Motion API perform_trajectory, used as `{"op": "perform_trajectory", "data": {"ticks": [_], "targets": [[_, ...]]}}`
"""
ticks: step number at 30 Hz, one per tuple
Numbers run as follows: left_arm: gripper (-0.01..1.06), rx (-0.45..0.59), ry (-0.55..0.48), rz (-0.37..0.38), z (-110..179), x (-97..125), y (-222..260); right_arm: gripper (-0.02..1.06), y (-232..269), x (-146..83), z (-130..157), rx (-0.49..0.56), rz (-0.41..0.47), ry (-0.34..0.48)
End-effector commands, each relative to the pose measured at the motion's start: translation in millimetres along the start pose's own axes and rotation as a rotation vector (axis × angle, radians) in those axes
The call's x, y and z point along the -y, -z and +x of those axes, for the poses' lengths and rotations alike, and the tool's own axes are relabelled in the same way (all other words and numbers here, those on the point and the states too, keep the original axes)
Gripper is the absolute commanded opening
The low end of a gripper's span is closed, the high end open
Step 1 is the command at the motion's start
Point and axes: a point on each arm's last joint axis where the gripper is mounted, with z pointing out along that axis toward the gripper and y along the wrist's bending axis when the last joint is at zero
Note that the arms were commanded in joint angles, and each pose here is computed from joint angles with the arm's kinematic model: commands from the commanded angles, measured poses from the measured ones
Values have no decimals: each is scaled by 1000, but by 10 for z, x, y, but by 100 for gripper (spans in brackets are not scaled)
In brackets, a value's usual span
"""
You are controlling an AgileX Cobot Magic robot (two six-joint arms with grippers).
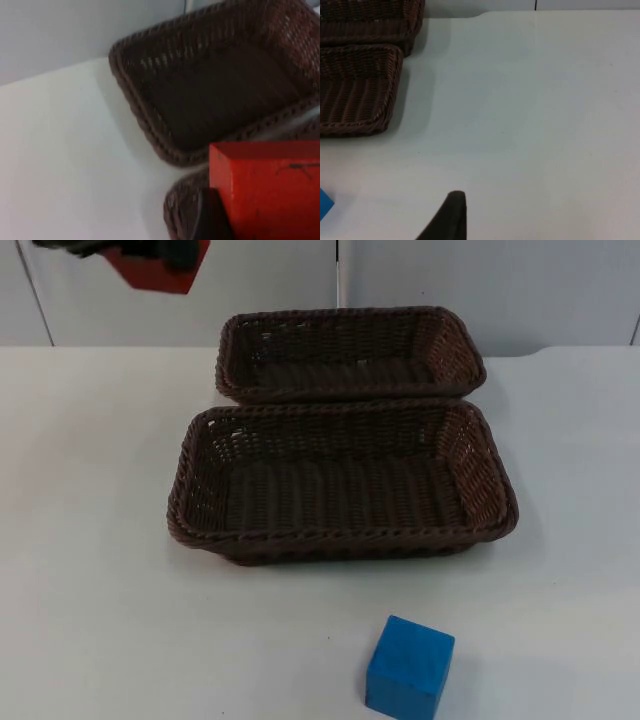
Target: Pick up one cube with the left hand and place it into the upper basket. Pick up one cube with the right hand and place it into the lower basket.
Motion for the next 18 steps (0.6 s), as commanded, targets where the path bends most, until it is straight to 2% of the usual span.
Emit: {"op": "perform_trajectory", "data": {"ticks": [1, 5, 18], "targets": [[0, 7, -4, 10, -97, 1, -121, 105, 8, 0, -1, 5, 5, -1], [0, 0, -13, 20, -239, -32, -391, 105, 8, 0, -1, 5, 5, -1], [0, -6, 5, 52, -448, -102, -1198, 105, 8, 0, -1, 5, 5, -1]]}}
